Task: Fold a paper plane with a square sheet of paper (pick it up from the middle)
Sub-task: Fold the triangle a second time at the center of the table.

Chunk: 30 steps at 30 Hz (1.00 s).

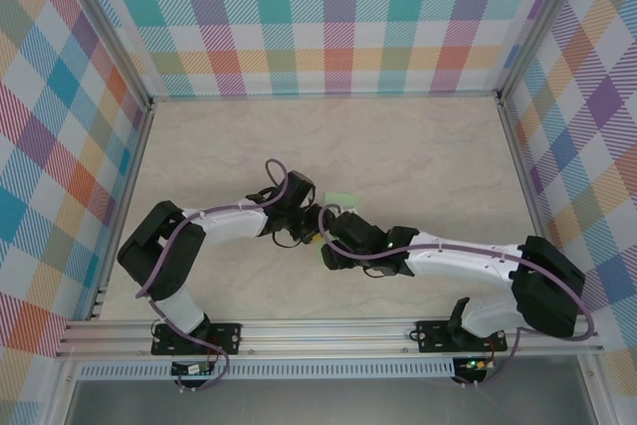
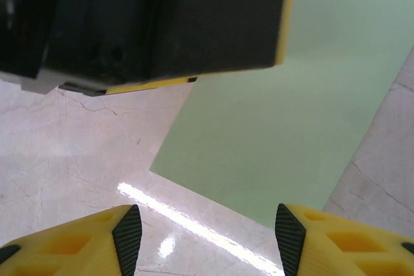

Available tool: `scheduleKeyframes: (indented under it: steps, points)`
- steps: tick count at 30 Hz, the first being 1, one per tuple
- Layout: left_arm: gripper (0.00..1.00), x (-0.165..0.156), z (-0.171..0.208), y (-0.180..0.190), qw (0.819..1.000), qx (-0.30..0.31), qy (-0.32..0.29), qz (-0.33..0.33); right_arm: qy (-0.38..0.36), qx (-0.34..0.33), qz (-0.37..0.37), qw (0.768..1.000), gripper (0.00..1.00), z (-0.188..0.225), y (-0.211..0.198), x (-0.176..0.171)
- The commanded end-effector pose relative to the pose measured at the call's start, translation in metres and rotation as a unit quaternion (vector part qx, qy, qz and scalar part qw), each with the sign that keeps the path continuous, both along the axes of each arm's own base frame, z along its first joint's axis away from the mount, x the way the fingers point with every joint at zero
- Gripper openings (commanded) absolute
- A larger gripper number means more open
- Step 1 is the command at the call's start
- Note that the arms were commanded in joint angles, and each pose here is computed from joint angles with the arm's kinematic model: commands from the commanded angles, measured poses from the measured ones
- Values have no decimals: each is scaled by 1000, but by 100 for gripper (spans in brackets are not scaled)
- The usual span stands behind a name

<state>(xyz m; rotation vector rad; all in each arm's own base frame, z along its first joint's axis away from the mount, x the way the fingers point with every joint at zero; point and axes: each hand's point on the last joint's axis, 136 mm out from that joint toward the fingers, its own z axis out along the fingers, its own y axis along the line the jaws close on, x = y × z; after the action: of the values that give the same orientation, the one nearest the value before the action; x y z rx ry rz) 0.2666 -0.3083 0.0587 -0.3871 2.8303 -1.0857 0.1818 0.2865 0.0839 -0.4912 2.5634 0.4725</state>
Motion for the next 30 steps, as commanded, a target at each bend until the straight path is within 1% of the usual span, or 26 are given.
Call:
scheduleKeyframes:
  steps: [1,3,13,19,22,30]
  points:
    - [39,6,14,-9,999,-33,-3,-6,-18,-21,17,999,60,4,9,-1]
    - [37,6,16,-11,999,-38,-1,-10,-27,-42,19,999,62,3,11,-1]
    - [35,5,24,-13,999,-48,-3,-12,-77,-134,0,988,62,-4,15,5]
    - [35,5,27,-14,998,-54,-4,-11,-88,-154,1,984,62,-8,19,4]
    - [37,5,32,-16,998,-65,-8,-13,-93,-168,-2,981,62,-10,17,4]
    - [39,5,35,-15,998,-68,-11,-11,-95,-175,-6,980,62,-12,14,3]
